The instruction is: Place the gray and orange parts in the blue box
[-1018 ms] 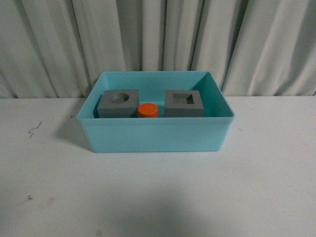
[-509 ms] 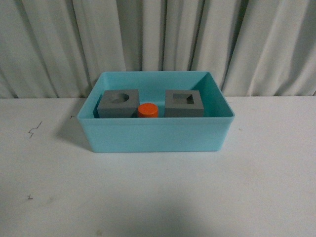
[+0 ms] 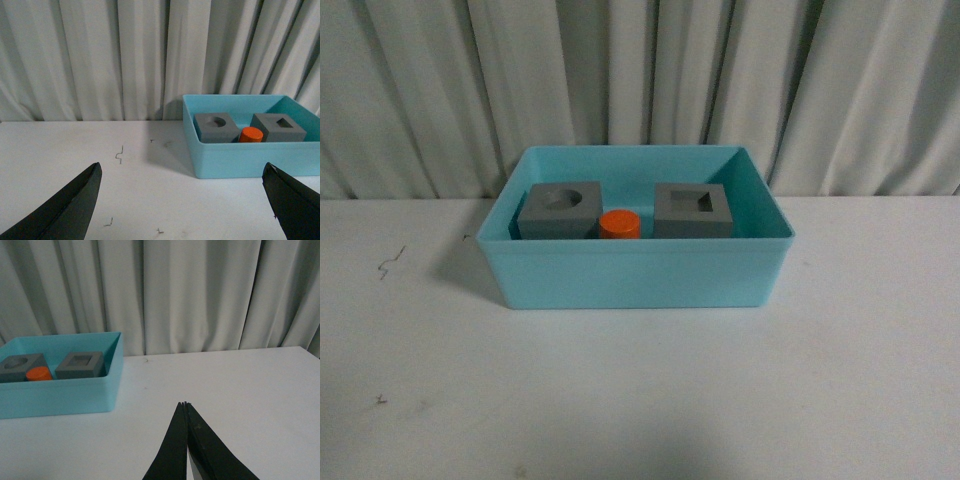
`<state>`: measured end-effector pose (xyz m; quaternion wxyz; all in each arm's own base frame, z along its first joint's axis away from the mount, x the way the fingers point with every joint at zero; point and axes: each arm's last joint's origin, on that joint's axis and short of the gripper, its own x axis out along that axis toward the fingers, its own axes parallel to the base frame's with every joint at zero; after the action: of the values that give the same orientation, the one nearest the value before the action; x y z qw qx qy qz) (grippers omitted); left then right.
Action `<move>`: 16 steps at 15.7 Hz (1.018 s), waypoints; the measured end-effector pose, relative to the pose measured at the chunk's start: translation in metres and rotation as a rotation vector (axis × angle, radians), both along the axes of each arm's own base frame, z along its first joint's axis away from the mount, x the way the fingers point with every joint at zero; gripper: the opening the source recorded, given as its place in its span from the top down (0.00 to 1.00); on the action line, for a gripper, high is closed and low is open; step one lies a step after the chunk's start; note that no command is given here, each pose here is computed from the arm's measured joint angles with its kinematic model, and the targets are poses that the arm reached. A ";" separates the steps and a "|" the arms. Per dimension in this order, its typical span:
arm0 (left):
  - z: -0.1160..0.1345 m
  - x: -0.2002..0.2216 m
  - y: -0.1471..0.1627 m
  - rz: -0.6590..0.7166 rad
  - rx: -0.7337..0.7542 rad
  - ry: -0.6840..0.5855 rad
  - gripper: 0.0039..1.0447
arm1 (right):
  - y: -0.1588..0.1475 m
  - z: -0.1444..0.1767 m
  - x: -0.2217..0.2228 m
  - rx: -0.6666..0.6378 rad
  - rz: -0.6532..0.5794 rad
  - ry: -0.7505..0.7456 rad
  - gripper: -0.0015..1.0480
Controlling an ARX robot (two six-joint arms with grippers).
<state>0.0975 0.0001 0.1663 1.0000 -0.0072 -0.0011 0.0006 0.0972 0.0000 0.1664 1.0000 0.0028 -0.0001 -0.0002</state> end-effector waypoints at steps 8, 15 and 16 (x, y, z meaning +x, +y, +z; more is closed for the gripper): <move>0.000 0.000 0.000 0.000 0.000 0.002 0.06 | 0.000 0.000 0.000 -0.001 0.000 -0.005 0.66; 0.000 0.000 0.000 0.000 0.000 0.002 0.06 | 0.000 0.000 0.000 0.000 0.000 -0.005 0.06; 0.000 0.000 0.000 0.000 0.000 0.002 0.06 | 0.000 0.000 0.000 -0.001 0.000 -0.004 0.06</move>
<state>0.0975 0.0001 0.1662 1.0000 -0.0072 -0.0003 0.0006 0.0972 0.0000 0.1668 1.0000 0.0024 -0.0022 -0.0002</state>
